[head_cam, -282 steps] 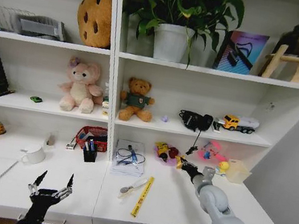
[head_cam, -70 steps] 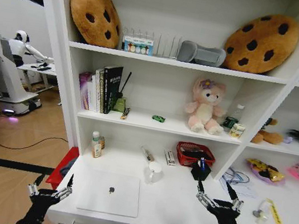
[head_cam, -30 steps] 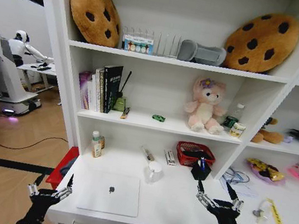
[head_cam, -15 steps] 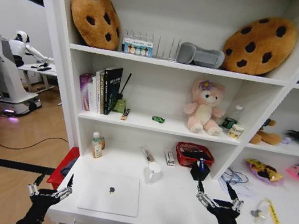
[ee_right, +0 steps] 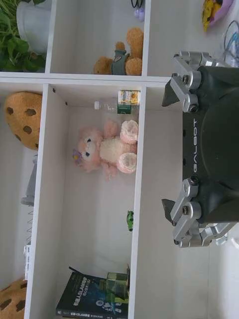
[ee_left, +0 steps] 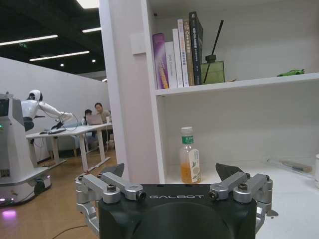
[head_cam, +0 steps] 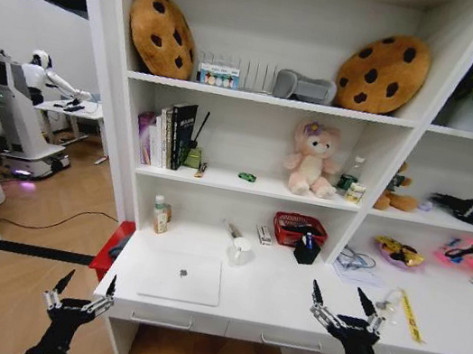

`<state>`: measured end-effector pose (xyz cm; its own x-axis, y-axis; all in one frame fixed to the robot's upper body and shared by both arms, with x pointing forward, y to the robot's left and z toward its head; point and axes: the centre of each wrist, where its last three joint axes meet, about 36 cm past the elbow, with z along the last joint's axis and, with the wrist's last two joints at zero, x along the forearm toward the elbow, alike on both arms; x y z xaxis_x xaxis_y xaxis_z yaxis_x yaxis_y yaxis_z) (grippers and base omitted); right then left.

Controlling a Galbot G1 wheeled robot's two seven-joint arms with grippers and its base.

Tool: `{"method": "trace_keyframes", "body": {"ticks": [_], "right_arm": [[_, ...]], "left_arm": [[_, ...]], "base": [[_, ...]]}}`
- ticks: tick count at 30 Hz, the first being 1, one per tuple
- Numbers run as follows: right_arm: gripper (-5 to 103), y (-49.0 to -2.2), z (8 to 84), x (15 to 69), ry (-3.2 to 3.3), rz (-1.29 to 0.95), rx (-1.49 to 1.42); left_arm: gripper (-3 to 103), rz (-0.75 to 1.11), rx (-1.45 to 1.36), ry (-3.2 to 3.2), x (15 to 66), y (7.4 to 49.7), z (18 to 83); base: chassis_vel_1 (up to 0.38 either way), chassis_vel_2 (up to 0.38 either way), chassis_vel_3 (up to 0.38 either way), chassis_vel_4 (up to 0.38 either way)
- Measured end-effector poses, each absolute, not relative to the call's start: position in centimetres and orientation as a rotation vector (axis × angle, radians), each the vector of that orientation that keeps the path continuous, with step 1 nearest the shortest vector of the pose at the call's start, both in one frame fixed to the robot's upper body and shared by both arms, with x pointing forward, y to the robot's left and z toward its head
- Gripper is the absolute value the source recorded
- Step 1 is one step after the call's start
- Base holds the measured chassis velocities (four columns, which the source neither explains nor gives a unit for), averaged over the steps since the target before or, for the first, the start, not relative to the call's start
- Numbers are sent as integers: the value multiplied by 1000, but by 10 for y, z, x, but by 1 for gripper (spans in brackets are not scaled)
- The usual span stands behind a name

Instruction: Organize the objects on the table.

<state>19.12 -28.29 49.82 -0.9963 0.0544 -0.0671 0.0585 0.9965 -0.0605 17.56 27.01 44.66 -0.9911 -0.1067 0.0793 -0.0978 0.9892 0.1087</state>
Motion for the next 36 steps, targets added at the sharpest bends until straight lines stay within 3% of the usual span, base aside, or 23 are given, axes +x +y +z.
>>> {"method": "trace_keyframes", "body": {"ticks": [16,36], "right_arm": [[100,-283,498,191,3074,-96,87],[100,-283,498,191,3073,-96,87]], "left_arm": [[100,-161,157,-3048,175,270,447],[100,-160,157,-3048,176,270,447]], "base": [[319,-299,-314,325],[-24,14,1,1]]}}
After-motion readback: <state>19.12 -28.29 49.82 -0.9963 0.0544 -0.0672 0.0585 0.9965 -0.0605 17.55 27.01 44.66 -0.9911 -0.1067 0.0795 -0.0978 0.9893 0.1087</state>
